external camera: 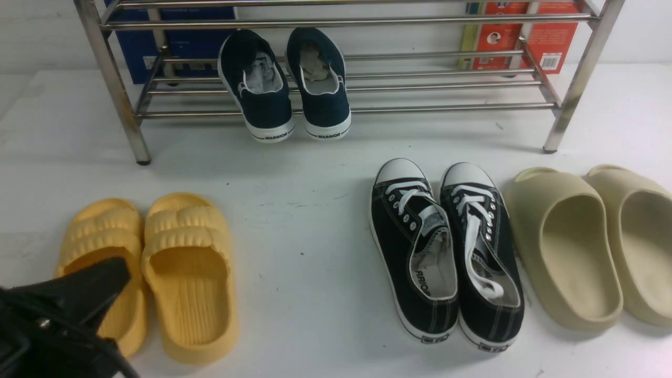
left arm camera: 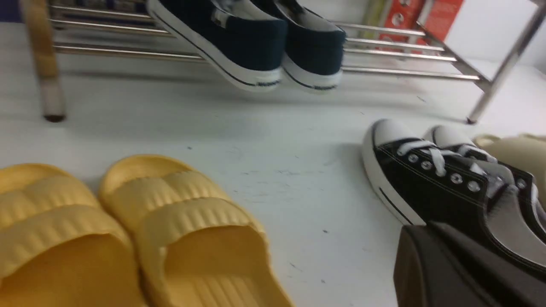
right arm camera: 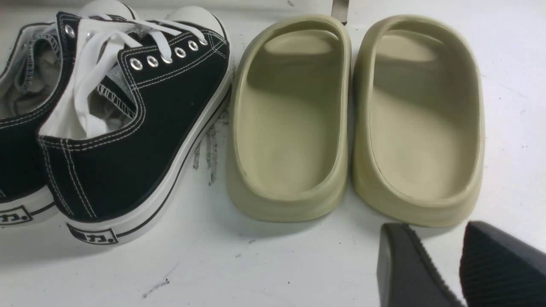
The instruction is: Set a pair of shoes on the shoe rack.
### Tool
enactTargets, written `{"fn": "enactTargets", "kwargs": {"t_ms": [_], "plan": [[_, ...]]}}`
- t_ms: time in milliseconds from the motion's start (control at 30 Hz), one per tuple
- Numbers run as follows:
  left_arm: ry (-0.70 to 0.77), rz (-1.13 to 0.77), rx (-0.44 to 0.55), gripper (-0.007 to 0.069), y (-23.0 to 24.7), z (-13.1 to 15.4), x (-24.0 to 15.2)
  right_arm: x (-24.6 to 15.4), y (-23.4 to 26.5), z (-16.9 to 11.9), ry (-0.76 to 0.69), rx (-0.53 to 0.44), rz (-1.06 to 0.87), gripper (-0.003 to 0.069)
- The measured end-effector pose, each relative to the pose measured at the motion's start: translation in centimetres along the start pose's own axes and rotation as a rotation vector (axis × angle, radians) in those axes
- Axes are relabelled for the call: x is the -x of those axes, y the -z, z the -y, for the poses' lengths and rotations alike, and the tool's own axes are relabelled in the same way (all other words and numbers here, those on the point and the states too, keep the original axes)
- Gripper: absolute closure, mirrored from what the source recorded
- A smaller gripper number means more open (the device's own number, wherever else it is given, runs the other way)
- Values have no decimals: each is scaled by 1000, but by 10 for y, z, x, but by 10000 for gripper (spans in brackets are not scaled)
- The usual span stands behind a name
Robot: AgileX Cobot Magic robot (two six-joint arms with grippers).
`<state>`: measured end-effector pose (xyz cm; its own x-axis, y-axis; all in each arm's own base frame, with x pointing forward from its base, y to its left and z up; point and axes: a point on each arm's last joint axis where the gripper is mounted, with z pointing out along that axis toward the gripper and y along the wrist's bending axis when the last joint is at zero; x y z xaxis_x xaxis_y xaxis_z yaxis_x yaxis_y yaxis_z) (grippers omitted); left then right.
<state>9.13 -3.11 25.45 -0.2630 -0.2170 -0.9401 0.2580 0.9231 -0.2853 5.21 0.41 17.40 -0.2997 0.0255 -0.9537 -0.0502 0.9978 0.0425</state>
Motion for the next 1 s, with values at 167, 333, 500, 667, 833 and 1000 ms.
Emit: {"fn": "enactTargets", "kwargs": {"t_ms": [167, 333, 500, 667, 833, 1000], "plan": [[42, 108, 173, 638, 19, -24, -30, 0, 0, 0, 0, 0, 0, 419], [63, 121, 245, 638, 27, -36, -63, 0, 0, 0, 0, 0, 0, 419], [100, -18, 274, 638, 29, -38, -82, 0, 0, 0, 0, 0, 0, 419], [125, -50, 273, 638, 29, -38, -86, 0, 0, 0, 0, 0, 0, 419], [134, -55, 271, 638, 29, -38, -86, 0, 0, 0, 0, 0, 0, 419], [134, -55, 271, 638, 29, -38, -86, 0, 0, 0, 0, 0, 0, 419]]}}
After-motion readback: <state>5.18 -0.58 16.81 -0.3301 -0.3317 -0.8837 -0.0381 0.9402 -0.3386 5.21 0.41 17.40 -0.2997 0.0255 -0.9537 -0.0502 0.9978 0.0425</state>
